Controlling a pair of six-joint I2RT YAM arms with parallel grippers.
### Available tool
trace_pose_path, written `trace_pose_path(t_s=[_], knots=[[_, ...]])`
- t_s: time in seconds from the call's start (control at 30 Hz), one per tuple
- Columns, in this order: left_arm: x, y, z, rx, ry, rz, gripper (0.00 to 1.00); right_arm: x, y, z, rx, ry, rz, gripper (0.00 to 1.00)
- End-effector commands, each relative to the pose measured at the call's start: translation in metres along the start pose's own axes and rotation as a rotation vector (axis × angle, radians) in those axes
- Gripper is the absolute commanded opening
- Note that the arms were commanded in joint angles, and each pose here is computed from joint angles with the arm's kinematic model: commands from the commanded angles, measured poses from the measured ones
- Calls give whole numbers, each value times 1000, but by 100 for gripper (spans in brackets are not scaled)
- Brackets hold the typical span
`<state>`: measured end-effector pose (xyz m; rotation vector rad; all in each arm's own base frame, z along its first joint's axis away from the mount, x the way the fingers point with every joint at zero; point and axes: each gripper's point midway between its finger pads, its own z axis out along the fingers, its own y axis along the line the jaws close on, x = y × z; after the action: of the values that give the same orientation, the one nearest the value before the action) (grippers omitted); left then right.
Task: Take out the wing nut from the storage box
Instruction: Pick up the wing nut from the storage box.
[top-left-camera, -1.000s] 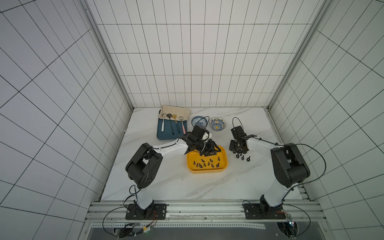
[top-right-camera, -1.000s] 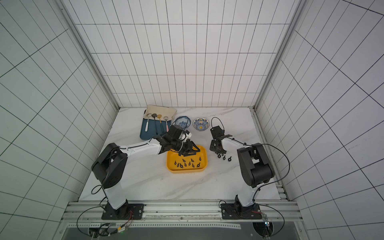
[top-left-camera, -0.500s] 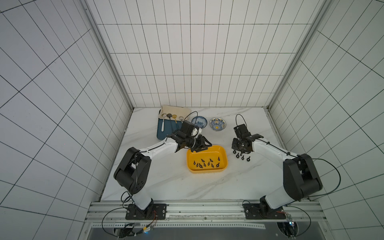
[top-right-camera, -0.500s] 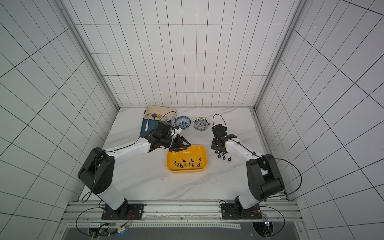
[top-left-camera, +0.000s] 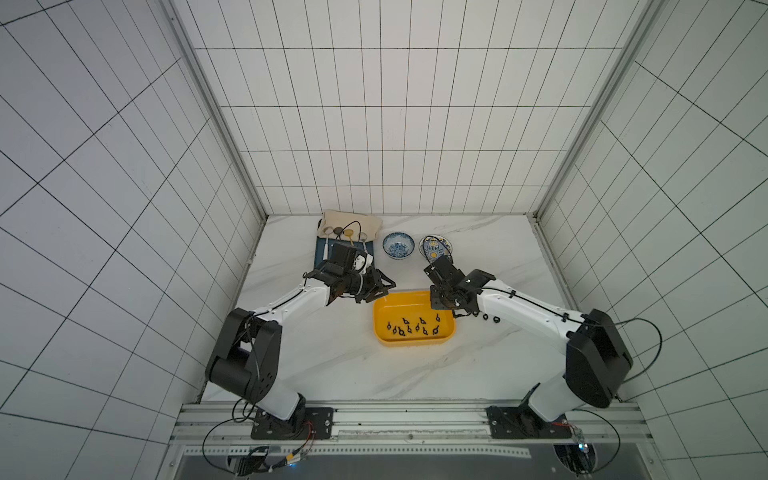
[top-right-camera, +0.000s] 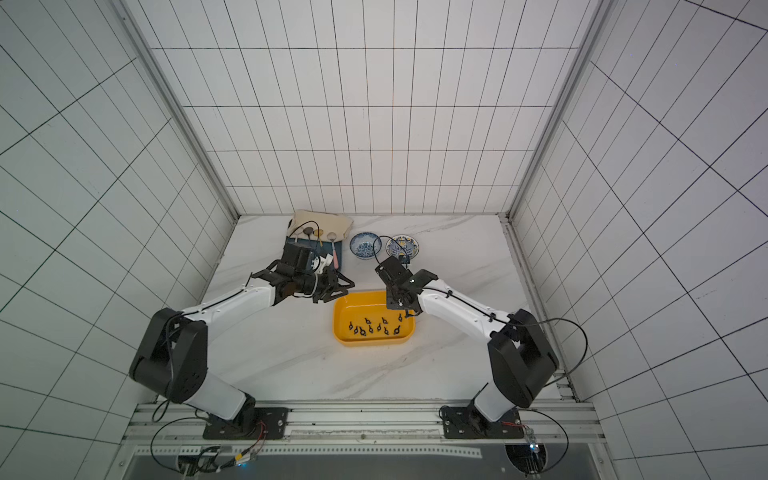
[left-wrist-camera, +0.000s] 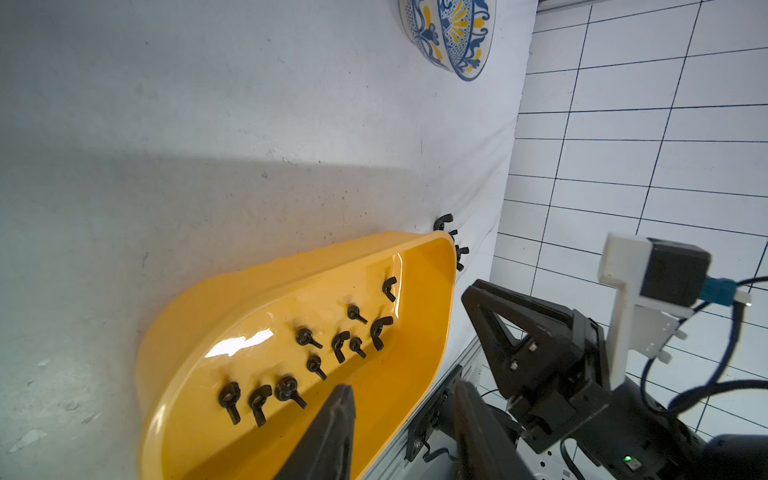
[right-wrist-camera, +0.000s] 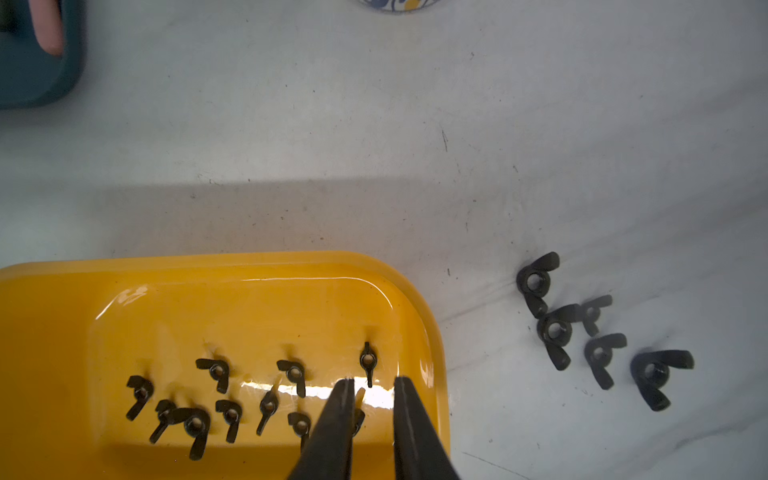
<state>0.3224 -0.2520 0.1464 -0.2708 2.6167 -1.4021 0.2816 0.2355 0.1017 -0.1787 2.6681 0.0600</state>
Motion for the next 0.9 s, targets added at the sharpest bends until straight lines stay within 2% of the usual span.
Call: trace_pose_path(t_s=[0.0,0.33,0.87], knots=[[3,-10,-5,34,-2,26,43,11,6,9,17,61,-9,22],[6,-4,-1,33,11,15,42,22,15,38,28,118,-29,23],[5,0,2,28,16,3,42,30,16,59,45,141,-19,24]])
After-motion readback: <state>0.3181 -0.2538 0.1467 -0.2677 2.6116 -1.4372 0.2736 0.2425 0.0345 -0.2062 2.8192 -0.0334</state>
